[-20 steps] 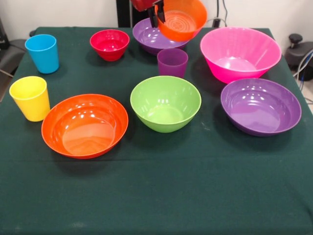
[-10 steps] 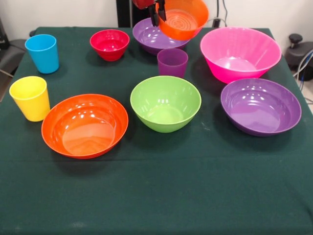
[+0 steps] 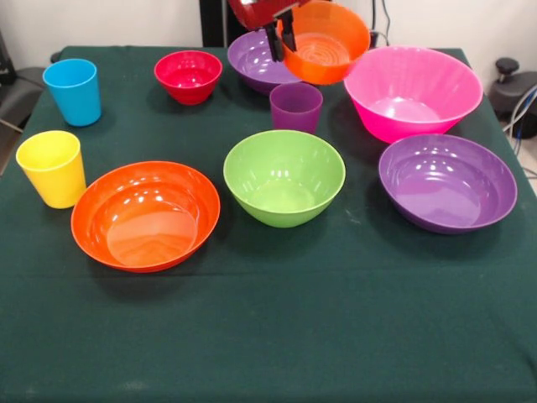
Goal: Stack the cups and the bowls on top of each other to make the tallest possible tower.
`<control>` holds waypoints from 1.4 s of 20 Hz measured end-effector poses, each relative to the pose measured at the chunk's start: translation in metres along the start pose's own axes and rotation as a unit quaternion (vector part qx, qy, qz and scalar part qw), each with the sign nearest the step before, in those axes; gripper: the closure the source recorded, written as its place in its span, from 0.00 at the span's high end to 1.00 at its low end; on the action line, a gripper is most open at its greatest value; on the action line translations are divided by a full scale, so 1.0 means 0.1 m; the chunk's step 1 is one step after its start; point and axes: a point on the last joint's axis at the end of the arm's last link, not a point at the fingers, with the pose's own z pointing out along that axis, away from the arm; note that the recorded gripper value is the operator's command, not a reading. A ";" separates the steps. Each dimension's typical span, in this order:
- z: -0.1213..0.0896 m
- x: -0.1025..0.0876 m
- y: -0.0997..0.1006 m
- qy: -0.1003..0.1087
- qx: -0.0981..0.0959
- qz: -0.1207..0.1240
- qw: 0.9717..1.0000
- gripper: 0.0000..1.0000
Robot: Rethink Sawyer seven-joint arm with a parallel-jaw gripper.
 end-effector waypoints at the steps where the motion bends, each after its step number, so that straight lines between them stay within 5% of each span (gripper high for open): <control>1: 0.01 -0.01 0.00 -0.002 -0.001 0.000 1.000 0.00; 12: 0.08 -0.23 0.05 -0.027 -0.004 -0.005 1.000 0.00; 28: -0.17 -0.50 -0.26 -0.062 0.019 0.018 0.998 0.00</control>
